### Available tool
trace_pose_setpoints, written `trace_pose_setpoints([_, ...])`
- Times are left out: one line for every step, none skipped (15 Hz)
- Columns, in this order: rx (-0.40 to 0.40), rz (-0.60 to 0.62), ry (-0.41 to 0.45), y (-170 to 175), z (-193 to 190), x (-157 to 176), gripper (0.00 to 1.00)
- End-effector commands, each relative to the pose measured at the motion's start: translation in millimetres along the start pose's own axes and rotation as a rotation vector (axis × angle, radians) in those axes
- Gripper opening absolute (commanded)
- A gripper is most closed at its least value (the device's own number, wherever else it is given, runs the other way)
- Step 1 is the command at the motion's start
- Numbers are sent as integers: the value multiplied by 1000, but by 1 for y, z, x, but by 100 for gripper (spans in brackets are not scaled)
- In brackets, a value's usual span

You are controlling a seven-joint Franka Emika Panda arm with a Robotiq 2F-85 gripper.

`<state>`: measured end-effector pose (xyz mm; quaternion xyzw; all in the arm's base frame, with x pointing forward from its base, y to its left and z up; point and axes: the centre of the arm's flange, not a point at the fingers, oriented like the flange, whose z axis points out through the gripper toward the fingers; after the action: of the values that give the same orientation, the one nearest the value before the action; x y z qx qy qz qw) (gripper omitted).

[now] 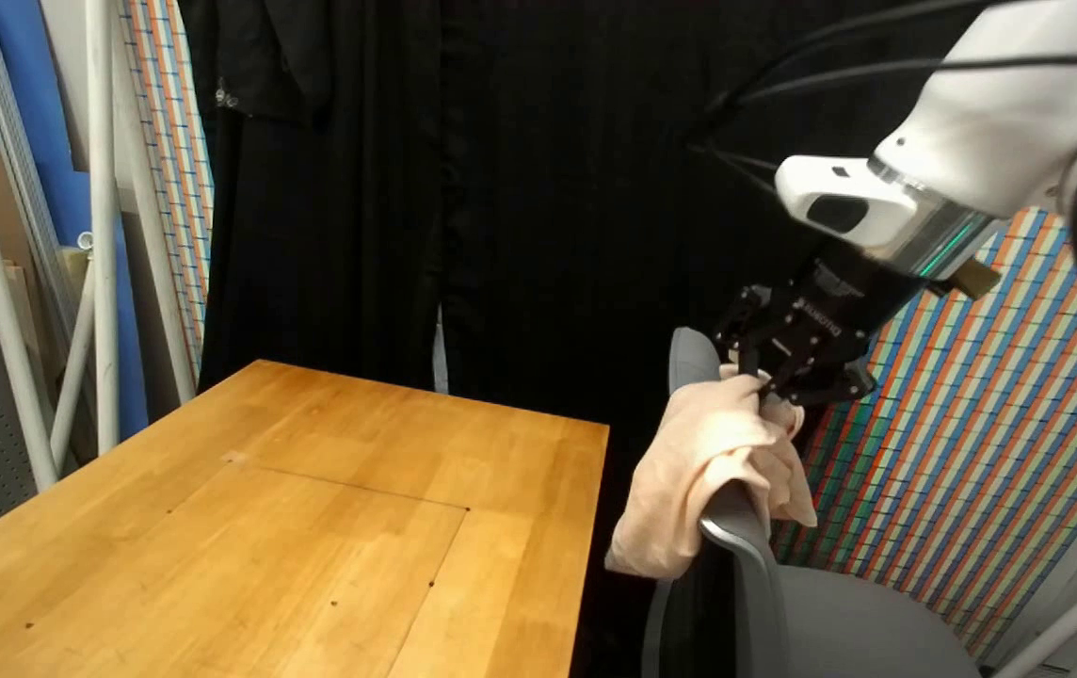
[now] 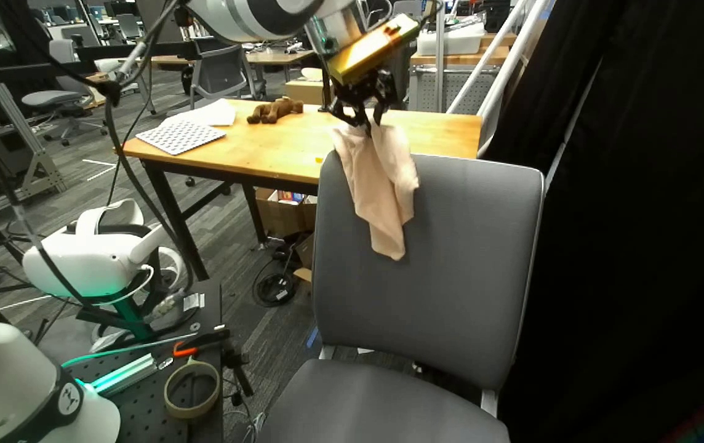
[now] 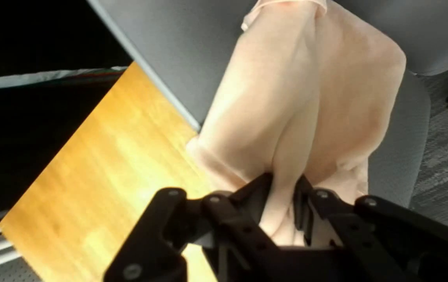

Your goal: Remove the cloth from the chair and put it on the table

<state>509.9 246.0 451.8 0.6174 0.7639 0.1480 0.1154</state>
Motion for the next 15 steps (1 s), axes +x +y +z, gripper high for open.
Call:
trace_pose_setpoints([-153, -127, 10, -9, -97, 22, 15])
trace_pose_setpoints([-179, -154, 24, -7, -122, 30, 15])
trace_pose_setpoints([-185, -186, 45, -3, -137, 36, 15])
trace_pose_setpoints([-188, -224, 68, -3, -151, 42, 15])
trace_pose_setpoints([-162, -269, 98, -1, -160, 47, 16])
trace_pose_setpoints([-112, -313, 132, -15, -154, 62, 15])
trace_pose_setpoints([-70, -343, 155, -16, -152, 70, 15])
trace_pose_setpoints([-21, -377, 175, -17, -138, 82, 15])
trace_pose_setpoints([28, -413, 181, -15, -123, 92, 14])
trace_pose_setpoints([78, -454, 168, -13, -106, 103, 14])
trace_pose_setpoints([96, -490, 145, -13, -89, 113, 15])
trace_pose_setpoints([86, -517, 129, 0, -72, 127, 15])
trace_pose_setpoints([90, -551, 123, 4, -57, 138, 15])
trace_pose_setpoints([98, -584, 122, 11, -43, 151, 15])
trace_pose_setpoints([99, -615, 121, 17, -30, 165, 14])
